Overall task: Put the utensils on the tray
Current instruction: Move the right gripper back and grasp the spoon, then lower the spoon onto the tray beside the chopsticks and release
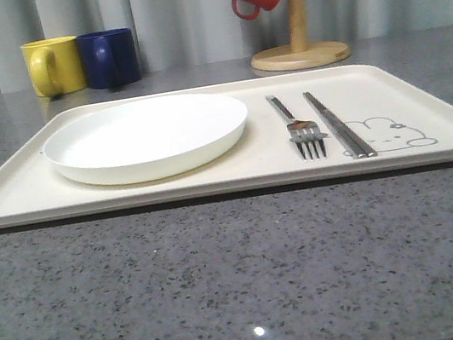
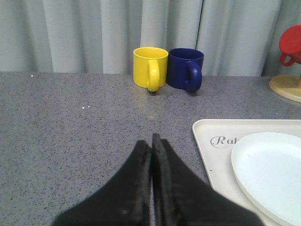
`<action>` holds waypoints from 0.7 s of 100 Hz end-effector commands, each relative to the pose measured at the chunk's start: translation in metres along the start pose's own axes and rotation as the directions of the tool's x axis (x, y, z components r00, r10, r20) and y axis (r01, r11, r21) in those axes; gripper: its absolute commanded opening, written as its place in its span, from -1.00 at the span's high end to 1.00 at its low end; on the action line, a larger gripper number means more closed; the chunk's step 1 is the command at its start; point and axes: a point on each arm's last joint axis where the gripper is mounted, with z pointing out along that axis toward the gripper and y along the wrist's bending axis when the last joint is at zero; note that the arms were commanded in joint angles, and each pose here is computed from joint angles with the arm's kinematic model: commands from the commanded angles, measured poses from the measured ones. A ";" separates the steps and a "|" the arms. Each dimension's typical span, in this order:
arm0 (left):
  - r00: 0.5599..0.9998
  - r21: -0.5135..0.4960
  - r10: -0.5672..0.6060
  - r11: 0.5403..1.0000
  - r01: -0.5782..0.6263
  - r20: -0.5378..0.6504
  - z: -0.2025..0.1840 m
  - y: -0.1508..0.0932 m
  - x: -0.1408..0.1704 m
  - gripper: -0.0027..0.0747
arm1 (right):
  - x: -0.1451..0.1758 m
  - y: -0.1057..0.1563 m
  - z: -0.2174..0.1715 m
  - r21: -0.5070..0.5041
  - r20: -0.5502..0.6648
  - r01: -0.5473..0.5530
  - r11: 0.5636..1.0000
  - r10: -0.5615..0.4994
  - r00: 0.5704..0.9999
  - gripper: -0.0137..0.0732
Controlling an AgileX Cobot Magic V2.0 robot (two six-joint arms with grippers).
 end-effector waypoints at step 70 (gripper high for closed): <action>0.994 -0.026 -0.018 0.999 0.021 0.106 -0.002 0.002 -0.017 0.98 | 0.007 0.097 0.062 -0.044 0.003 0.047 0.998 -0.047 0.999 0.79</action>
